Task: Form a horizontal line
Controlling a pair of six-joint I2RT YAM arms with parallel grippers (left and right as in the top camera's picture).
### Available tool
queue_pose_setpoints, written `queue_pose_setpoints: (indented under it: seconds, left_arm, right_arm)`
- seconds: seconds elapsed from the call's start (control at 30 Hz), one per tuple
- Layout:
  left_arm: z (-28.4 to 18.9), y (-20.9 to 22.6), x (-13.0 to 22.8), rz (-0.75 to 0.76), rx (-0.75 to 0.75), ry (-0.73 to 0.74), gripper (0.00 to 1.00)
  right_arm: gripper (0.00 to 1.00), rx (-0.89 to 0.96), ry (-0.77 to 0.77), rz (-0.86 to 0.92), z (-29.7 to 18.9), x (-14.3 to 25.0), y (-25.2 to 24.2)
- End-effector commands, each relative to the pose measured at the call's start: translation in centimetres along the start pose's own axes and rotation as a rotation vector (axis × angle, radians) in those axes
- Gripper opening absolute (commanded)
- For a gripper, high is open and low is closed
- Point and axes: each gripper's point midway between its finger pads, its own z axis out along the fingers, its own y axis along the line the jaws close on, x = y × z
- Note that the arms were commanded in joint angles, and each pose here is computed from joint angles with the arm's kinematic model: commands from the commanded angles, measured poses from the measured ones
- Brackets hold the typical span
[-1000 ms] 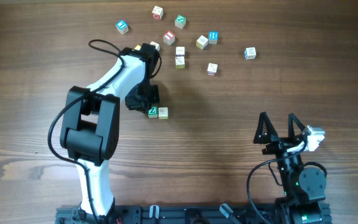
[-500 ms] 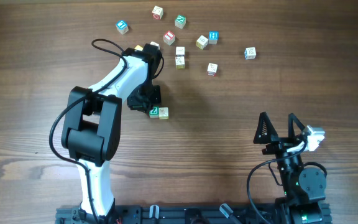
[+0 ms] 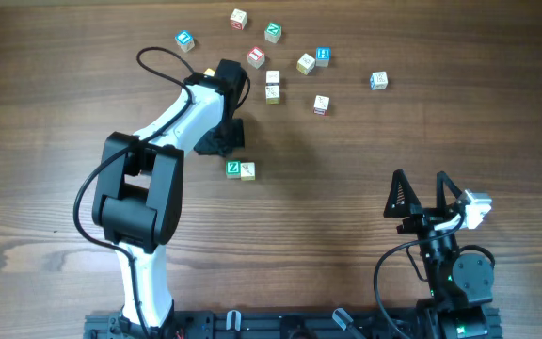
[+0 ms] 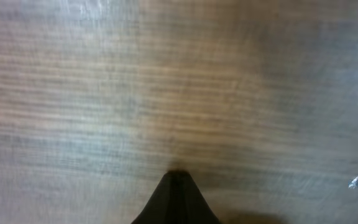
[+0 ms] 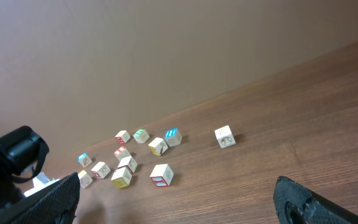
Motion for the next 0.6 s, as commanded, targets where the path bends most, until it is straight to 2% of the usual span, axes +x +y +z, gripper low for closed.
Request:
queue_pose_setpoints:
  seconds: [0.0,0.13,0.2,0.33,0.57]
  left_arm:
    - [0.8,-0.4,-1.5,-0.022,0.014,-0.063,0.04]
    - [0.6,-2.1,-3.5,-0.028,0.095,-0.139,0.04]
    - [0.5,-2.8,-3.3,-0.025,0.14,-0.121,0.05]
    - [0.6,-2.6,-2.3,-0.041,0.133,-0.078,0.08]
    - [0.6,-3.0,-1.0,-0.045,0.164,-0.017,0.08]
  right_arm:
    - [1.0,-0.009,0.0,0.0,0.0,0.0,0.1]
    - [1.0,-0.009,0.0,0.001,0.0,0.0,0.1]
    - [1.0,-0.009,0.0,0.0,0.0,0.0,0.1]
    - [1.0,-0.009,0.0,0.0,0.0,0.0,0.1]
    - [1.0,-0.009,0.0,0.001,0.0,0.0,0.1]
